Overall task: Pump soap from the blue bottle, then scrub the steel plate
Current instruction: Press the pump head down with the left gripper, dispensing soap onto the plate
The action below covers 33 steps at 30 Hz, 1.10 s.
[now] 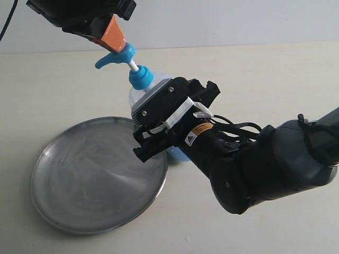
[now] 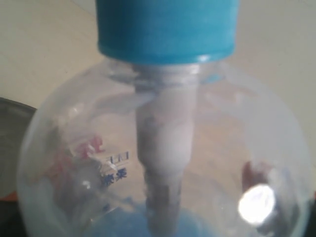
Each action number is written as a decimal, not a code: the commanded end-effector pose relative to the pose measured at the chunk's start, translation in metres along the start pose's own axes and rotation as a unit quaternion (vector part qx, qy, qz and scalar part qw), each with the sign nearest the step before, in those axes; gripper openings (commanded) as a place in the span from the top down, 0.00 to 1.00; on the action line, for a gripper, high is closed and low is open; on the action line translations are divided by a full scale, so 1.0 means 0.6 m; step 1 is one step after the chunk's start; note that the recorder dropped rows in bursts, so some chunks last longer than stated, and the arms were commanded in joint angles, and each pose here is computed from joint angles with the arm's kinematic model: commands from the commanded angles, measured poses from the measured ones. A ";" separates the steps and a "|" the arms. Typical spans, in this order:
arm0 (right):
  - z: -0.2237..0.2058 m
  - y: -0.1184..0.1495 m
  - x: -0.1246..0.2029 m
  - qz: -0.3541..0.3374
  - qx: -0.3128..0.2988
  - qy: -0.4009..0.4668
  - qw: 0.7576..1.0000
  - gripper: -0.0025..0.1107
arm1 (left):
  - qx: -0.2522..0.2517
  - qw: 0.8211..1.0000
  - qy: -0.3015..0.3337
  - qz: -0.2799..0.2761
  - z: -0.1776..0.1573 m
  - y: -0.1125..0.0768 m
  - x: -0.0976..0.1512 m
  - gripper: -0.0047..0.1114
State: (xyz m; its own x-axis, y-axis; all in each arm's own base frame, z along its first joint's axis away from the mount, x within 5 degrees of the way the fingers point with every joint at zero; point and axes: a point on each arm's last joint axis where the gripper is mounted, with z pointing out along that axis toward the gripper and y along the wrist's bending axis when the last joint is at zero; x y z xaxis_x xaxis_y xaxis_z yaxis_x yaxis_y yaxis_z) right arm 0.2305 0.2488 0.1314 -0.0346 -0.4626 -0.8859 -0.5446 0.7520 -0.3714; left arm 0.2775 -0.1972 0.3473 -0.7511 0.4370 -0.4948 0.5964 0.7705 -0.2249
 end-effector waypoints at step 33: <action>0.000 0.003 -0.009 -0.008 -0.009 -0.025 1.000 0.98 | 0.010 1.000 0.014 -0.003 0.002 -0.006 0.009 0.96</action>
State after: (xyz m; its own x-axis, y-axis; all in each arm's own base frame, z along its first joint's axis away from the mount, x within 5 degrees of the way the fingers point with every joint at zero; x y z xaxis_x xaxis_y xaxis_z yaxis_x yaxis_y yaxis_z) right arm 0.2299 0.2499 0.1313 -0.0290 -0.4634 -0.8857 -0.5552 0.7443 -0.3712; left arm 0.2759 -0.1965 0.3479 -0.7536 0.4412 -0.4872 0.5973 0.7691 -0.2273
